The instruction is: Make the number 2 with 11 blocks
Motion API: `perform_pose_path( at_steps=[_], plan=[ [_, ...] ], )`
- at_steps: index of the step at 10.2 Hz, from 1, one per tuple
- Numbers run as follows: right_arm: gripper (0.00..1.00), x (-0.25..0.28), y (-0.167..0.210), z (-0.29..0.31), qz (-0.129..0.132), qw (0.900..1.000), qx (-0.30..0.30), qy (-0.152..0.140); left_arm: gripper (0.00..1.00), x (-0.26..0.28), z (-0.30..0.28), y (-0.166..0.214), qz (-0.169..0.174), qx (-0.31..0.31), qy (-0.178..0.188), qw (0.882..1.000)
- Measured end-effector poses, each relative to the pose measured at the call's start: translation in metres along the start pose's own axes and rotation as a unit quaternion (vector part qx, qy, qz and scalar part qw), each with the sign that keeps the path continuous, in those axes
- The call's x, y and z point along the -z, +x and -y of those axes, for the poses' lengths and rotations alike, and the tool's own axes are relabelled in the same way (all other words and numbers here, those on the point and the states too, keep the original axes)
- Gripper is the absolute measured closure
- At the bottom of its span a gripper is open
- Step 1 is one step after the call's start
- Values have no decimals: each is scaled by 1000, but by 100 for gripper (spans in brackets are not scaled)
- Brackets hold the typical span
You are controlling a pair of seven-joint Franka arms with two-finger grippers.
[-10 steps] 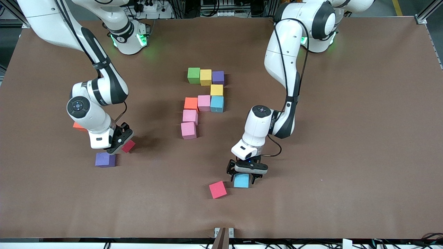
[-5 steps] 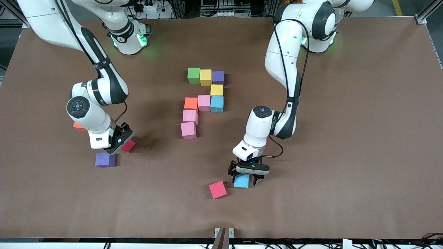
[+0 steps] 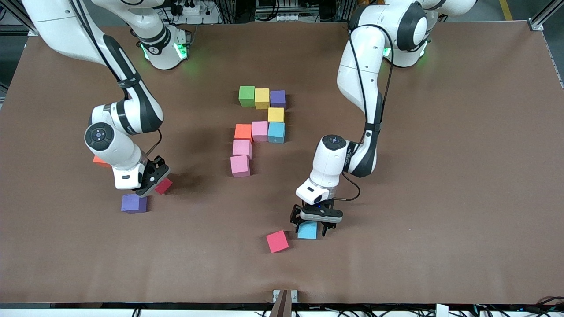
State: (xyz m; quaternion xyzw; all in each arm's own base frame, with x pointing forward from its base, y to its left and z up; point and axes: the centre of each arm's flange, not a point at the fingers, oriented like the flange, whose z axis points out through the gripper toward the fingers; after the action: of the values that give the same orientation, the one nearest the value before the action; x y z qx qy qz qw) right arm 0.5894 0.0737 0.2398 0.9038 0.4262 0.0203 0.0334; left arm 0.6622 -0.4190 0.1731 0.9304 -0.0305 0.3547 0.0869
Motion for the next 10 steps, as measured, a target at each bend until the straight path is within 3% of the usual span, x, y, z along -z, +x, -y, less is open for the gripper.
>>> perform_pose_path(
  at_steps=[3,10],
  plan=[
    [50,0,0,0,0,1000,0,0,7,0,0,0,0,0,0,1000],
    [50,0,1,1,-6,1000,-12,8,41,0,0,1,-2,0,0,1000]
  ],
)
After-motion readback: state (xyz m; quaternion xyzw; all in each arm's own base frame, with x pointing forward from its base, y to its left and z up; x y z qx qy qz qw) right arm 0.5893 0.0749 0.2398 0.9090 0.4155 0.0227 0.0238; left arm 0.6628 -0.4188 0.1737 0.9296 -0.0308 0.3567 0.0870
